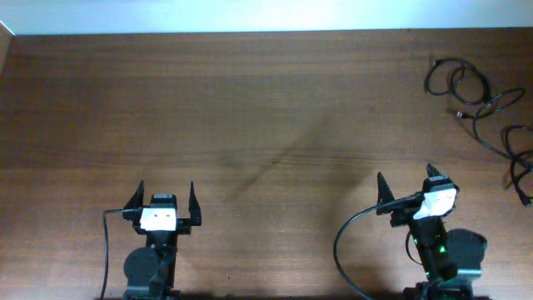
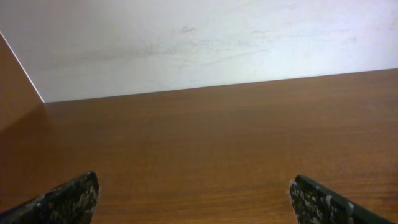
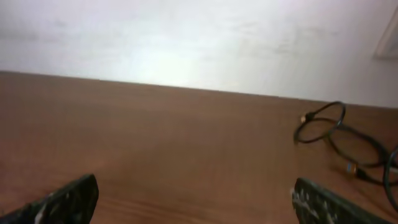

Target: Untangle cables

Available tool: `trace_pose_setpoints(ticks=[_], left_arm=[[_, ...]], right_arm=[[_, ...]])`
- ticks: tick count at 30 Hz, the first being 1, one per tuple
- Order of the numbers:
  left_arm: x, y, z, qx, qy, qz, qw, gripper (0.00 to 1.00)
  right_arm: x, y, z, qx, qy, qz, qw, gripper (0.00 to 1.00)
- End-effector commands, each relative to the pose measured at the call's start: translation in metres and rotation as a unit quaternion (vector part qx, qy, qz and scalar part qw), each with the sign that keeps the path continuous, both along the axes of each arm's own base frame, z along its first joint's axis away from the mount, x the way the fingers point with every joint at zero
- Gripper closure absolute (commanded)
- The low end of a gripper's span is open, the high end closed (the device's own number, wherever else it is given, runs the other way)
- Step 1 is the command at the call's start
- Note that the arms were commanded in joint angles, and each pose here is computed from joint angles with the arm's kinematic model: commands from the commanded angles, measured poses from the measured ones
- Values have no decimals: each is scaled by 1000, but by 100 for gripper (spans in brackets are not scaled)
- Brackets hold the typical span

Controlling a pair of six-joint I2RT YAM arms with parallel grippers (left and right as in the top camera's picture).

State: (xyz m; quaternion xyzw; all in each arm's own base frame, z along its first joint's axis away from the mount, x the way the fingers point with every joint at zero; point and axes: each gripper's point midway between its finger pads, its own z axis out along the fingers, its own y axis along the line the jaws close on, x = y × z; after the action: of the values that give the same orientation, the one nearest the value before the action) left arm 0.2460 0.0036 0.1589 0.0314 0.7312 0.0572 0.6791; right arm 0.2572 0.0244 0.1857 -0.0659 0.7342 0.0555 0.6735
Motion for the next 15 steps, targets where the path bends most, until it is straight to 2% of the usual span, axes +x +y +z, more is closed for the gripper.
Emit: trace_pose_setpoints(ticks=[1,5,15], left_arm=[[0,3,-1,8,1,7,1000,1],[0,3,-1,8,1,8,1000,1],[0,3,-1,8,1,8,1000,1]], right_arm=[[-1,2,-8,9,-25,3,1000,2],[-2,2,-7,8,-45,4,999,2],[-13,-3,-26,9,-12,-14,1000,2]])
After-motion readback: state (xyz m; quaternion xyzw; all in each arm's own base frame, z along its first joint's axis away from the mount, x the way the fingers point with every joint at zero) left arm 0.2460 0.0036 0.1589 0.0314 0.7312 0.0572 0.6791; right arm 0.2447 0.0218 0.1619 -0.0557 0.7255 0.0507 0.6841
